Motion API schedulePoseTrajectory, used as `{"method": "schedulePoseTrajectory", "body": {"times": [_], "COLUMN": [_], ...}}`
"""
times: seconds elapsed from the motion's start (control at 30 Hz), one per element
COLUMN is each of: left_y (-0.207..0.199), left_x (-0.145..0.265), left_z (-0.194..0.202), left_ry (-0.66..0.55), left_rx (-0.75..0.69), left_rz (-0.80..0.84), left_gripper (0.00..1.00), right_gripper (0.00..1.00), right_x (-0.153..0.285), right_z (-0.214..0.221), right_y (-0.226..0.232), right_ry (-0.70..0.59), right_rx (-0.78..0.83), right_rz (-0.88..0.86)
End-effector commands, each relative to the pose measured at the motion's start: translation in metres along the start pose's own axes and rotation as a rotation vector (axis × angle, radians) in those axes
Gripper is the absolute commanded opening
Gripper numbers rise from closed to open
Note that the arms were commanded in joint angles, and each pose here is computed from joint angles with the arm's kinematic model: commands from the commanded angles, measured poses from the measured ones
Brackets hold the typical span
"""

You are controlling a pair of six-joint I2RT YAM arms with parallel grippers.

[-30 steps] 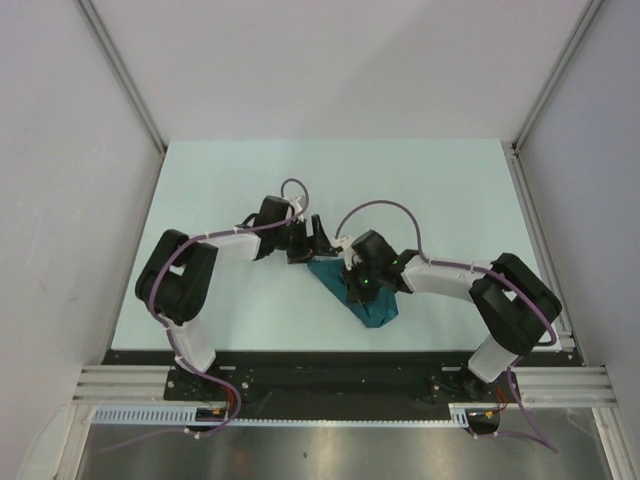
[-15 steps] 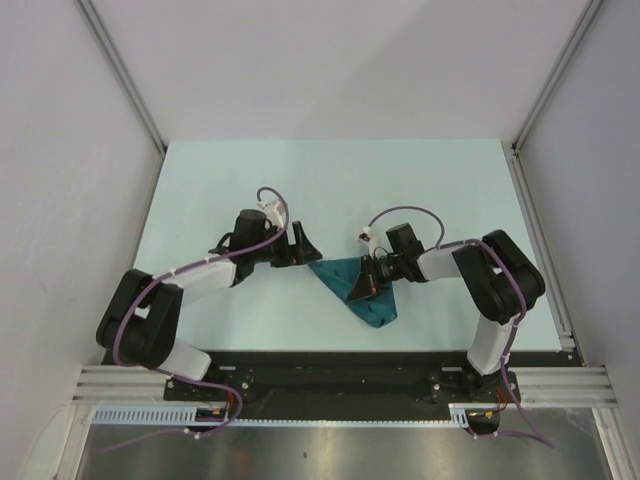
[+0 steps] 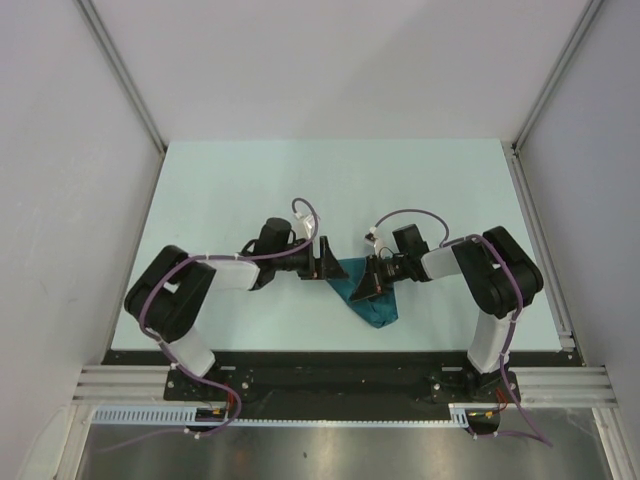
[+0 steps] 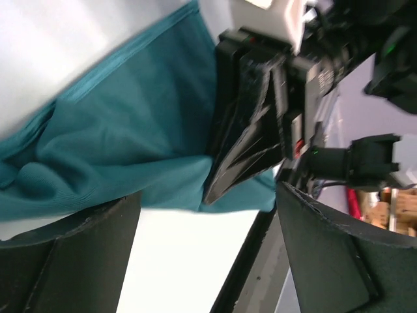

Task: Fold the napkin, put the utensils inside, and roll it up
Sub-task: Roll the napkin with the utensil

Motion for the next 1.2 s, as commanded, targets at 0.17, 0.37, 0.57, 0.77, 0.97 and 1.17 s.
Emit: {"method": "schedulePoseTrajectory", "body": {"times": [0.17, 0.37, 0.57, 0.77, 0.97, 1.17], "left_y": [-0.010, 0.000, 0.017, 0.034, 0.045, 0.048], "left_x": [-0.022, -0.029, -0.035, -0.034, -0.037, -0.039], "left_z": [-0.024, -0.015, 0.005, 0.037, 0.053, 0.055], "left_ry": [-0.113, -0.122, -0.077, -0.001, 0.030, 0.070], "left_rx": [-0.012, 0.012, 0.035, 0.091, 0.136, 0.189], "left_rz": [0.191, 0.182, 0.108, 0.026, -0.014, -0.052], "left_gripper": [0.88, 0.88, 0.87, 0.87, 0.88, 0.87], "right_gripper": [0.00, 0.00, 0.00, 0.26, 0.55, 0.63], "right_x": [-0.003, -0.003, 0.000, 0.013, 0.042, 0.047], "right_z": [0.017, 0.015, 0.011, 0.001, -0.003, 0.032], "right_y": [-0.032, -0.032, -0.027, -0.001, 0.037, 0.093], "right_ry": [0.010, 0.009, -0.006, -0.058, -0.196, -0.323], "right_rx": [-0.114, -0.117, -0.097, -0.043, 0.070, 0.412], "right_rz": [0.163, 0.170, 0.202, 0.228, 0.325, 0.464]}}
Point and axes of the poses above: each gripper's point midway between its finger pads, its own x axis back along the fingers, its own y axis along the line the jaws close on, z = x × y, the point moved 10 cm from there along x, back along the fingers, and after that the axes turned 13 degrees about -x, right-handed, at the moved point
